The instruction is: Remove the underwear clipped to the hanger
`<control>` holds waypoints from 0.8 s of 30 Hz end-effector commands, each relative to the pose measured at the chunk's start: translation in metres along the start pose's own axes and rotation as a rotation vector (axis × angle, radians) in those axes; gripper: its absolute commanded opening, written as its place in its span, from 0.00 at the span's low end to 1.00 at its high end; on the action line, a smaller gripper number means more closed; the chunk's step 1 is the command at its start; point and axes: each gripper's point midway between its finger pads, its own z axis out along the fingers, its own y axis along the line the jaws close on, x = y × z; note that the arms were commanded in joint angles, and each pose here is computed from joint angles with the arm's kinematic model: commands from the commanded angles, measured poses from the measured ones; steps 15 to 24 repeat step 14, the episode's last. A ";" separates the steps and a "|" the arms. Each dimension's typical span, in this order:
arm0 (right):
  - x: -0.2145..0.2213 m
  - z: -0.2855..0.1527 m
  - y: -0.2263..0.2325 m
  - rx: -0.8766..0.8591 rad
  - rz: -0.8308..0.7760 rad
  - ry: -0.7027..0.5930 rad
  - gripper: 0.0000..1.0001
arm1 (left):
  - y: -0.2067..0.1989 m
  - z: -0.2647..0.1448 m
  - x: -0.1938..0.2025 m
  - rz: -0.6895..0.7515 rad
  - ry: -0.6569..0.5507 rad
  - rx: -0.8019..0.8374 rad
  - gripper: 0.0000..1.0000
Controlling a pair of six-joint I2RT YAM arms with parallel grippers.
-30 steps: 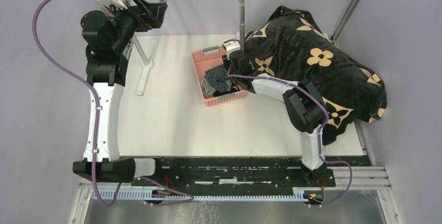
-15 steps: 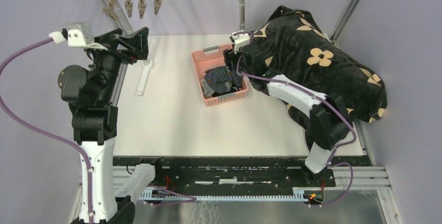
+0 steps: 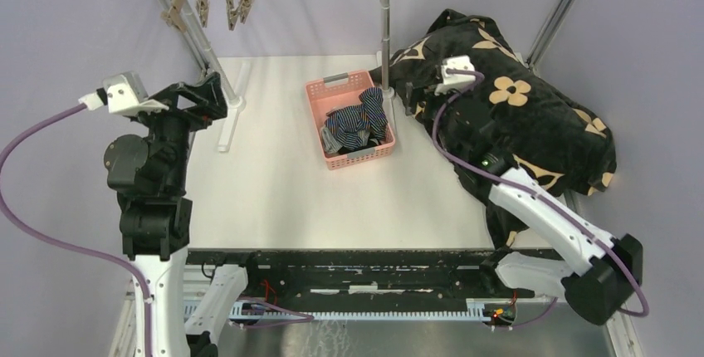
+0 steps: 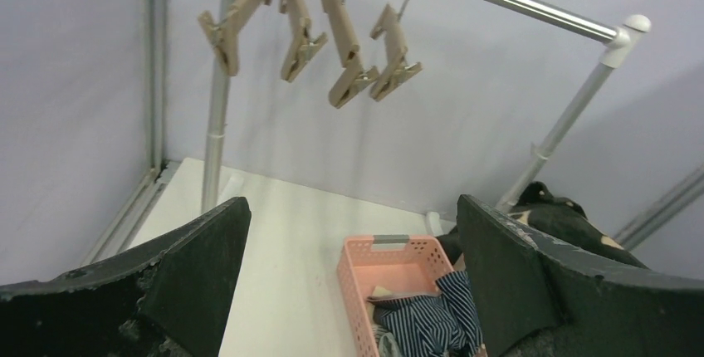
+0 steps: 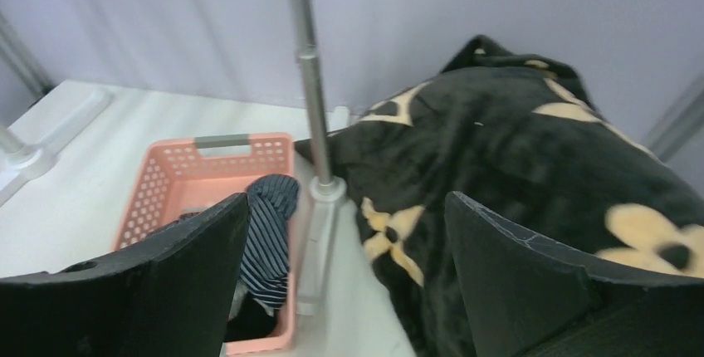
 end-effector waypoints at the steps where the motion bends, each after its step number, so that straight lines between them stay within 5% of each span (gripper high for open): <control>1: -0.028 -0.041 -0.051 0.179 0.031 -0.124 0.95 | 0.028 -0.023 -0.019 0.054 -0.070 -0.148 0.99; 14: -0.058 -0.139 -0.128 0.385 0.034 -0.260 0.91 | 0.066 -0.051 -0.003 0.064 -0.057 -0.334 0.99; 24: -0.058 -0.139 -0.128 0.385 0.034 -0.260 0.91 | 0.066 -0.051 -0.003 0.064 -0.057 -0.334 0.99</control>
